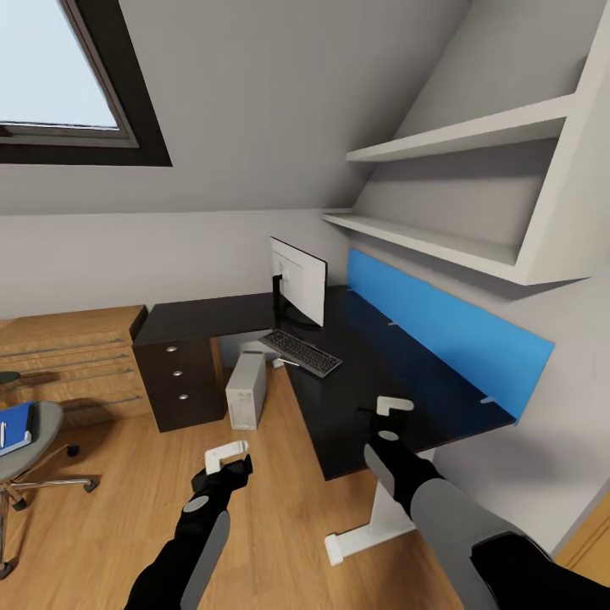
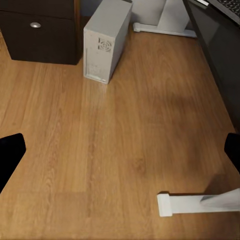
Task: In the bedroom, organize the workspace by keeping the computer under the desk, ensuring the monitor is on the desk, placing the keyboard on the desk next to the monitor, placing the mouse on the desk next to the keyboard, moving the folder from the swivel chair onto the desk next to the mouse, stacking the notebook on top of the folder with the pen on top of the notebook, and positioning the swivel chair next to the desk.
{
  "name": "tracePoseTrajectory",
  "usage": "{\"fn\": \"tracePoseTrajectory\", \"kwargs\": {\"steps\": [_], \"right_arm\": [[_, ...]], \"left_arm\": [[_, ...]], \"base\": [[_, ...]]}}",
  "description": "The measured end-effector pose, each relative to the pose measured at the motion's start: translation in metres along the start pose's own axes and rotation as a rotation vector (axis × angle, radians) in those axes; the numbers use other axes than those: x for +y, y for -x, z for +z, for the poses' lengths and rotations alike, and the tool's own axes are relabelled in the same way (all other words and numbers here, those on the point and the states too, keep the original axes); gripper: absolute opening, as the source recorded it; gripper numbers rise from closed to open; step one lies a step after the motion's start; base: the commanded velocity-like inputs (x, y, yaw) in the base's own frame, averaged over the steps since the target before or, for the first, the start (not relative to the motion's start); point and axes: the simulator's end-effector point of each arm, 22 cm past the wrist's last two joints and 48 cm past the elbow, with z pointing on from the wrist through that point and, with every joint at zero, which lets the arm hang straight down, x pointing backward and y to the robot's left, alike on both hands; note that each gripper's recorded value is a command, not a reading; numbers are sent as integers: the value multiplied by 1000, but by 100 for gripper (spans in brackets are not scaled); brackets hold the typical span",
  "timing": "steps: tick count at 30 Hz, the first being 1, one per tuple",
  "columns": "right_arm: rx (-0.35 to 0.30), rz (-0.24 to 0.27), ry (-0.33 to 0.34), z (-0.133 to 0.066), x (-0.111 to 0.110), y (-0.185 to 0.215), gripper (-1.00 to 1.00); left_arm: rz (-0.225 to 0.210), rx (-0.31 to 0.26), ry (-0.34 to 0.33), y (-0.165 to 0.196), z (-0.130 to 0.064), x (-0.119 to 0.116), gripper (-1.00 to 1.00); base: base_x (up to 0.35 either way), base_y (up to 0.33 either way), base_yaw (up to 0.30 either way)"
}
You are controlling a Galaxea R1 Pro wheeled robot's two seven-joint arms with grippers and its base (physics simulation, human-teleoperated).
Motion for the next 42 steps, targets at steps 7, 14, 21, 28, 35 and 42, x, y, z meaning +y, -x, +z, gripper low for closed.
{"fn": "tracePoseTrajectory", "kwargs": {"steps": [7,14,21,28,35,42], "right_arm": [[-17,7,-5,3,-9,5,100],[19,10,-29,5,-23,-12,100],[61,1,-72,9,-52,-32,100],[122,19,-113,13,-80,-43,100],[127,15,-109,12,-76,-44,100],[272,-29,-82,6,-67,-63,100]], "left_arm": [[-2,-7,4,3,0,3,100],[-4,-12,-1,5,0,2,100],[-34,-190,-32,87,-26,4,100],[-39,-220,-37,99,-34,6,100],[-39,-221,-38,99,-34,6,100],[-40,-223,-39,100,-35,6,100]], "base": [[0,0,0],[0,0,0],[0,0,0],[0,0,0],[177,0,0],[314,0,0]]}}
